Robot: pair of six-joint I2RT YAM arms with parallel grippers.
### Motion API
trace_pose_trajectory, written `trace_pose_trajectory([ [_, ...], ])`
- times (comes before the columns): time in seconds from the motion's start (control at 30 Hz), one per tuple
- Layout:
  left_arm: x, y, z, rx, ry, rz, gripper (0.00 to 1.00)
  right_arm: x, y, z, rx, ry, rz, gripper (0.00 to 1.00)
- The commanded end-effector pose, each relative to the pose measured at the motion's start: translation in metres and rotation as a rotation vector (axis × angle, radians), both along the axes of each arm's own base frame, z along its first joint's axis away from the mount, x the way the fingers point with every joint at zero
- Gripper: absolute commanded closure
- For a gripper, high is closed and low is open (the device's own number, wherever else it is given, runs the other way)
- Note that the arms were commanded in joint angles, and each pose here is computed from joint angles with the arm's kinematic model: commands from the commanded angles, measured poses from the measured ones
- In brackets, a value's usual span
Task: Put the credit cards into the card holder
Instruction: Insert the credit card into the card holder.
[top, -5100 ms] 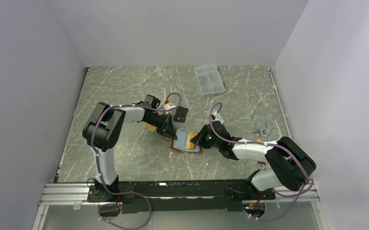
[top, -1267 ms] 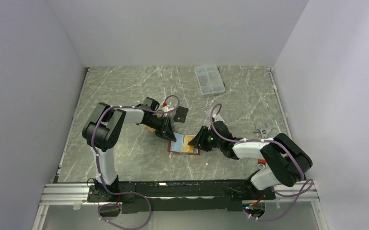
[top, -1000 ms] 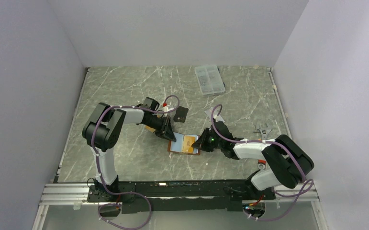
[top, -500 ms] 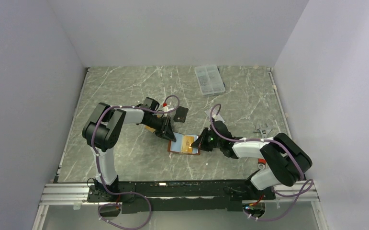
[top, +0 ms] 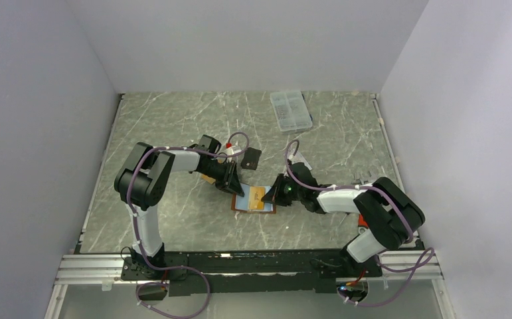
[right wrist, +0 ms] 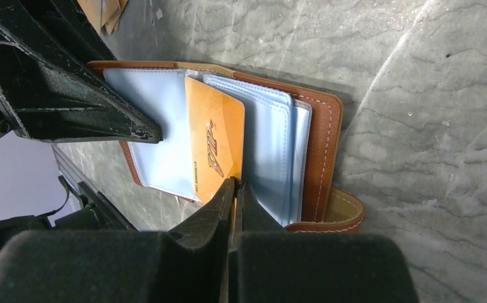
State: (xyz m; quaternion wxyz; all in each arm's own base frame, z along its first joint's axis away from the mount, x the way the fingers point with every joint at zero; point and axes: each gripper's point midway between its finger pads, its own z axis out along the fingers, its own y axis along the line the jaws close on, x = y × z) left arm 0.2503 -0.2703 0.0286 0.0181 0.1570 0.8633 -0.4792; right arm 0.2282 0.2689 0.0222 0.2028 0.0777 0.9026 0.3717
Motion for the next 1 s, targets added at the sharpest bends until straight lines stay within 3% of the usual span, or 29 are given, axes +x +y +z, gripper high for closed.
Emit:
trace_pose_trajectory([
  [0.0,0.003,-0.003,0.008,-0.036,-0.02,-0.021,0.8,-0.003,-0.004,-0.01,-0.053,0.01,0.031,1.0],
  [0.43,0.004,-0.004,0.009,-0.035,-0.022,-0.023,0.8,-0.021,-0.007,-0.014,-0.045,0.022,0.07,1.0],
  [0.97,0.005,-0.002,0.002,0.0,-0.036,-0.052,0.79,-0.005,0.008,-0.002,-0.043,-0.039,0.119,1.0],
])
